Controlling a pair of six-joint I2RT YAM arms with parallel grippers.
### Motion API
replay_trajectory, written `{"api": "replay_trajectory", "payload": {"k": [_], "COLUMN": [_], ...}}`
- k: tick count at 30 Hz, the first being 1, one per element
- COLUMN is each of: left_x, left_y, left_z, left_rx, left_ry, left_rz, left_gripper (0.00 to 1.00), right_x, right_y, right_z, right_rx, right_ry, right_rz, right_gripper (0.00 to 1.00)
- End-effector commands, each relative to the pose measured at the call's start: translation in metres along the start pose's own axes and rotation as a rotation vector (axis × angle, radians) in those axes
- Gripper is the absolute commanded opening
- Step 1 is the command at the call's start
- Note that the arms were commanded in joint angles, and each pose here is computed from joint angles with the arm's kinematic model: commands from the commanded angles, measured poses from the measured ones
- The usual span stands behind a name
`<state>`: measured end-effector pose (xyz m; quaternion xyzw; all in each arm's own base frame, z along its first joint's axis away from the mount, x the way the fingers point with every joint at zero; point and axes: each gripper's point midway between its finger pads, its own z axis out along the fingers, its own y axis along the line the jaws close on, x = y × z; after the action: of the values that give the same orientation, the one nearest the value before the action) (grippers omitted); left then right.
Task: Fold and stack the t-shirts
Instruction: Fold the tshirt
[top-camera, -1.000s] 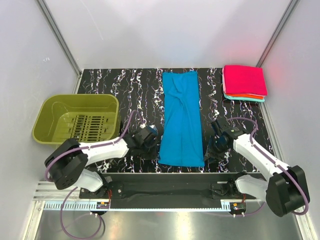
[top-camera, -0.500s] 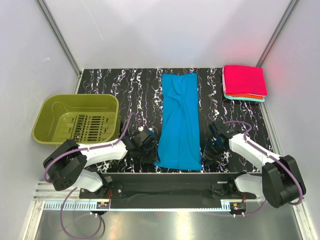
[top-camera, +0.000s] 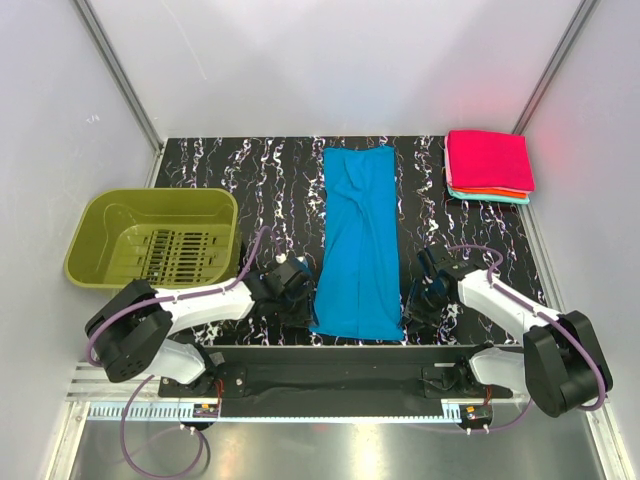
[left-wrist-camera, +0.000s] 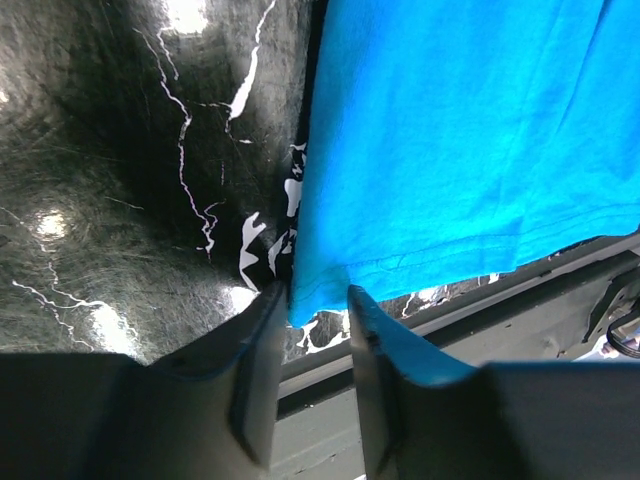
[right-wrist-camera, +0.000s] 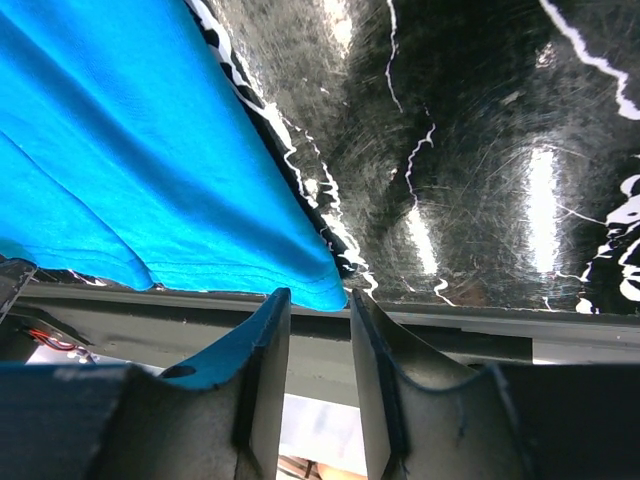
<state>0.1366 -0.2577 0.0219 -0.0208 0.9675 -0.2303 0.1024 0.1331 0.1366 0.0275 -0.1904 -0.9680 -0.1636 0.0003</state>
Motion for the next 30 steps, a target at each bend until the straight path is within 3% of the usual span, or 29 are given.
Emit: {"api": "replay_trajectory", "payload": {"k": [1, 16, 19, 20, 23, 30], "left_x": [0.003, 0.005, 0.004, 0.005, 0.005, -0.016], "left_y": [-0.010, -0.035, -0.038, -0.038, -0.042, -0.059], "left_z": [-0.004, -0.009, -0.009, -0.008, -0.009, -0.005], "left_rx": [0.039, 0.099, 0.107, 0.107, 0.117, 0.132], "left_ry": [0.018, 0.047, 0.051, 0.053, 0.058, 0.063], "left_rz": [0.015, 0.049, 0.050, 0.049, 0.050, 0.038], "left_gripper": [0.31, 0.09, 0.03, 0.02, 0.00, 0.00], "right_x": [0.000, 0.008, 0.007, 0.007, 0.005, -0.016], "right_y": [0.007, 0.006, 0.005, 0.005, 0.006, 0.031], "right_z": [-0.001, 0.006, 0.006, 0.006, 0.004, -0.017], "right_rx": [-0.015, 0.082, 0.089, 0.087, 0.079, 0.035], "right_ry": [0.004, 0.028, 0.020, 0.017, 0.002, -0.064], "right_rz": [-0.013, -0.017, -0.019, -0.019, -0.028, -0.100], "right_gripper": [0.37, 0.34, 0.25, 0.14, 0.00, 0.00]}}
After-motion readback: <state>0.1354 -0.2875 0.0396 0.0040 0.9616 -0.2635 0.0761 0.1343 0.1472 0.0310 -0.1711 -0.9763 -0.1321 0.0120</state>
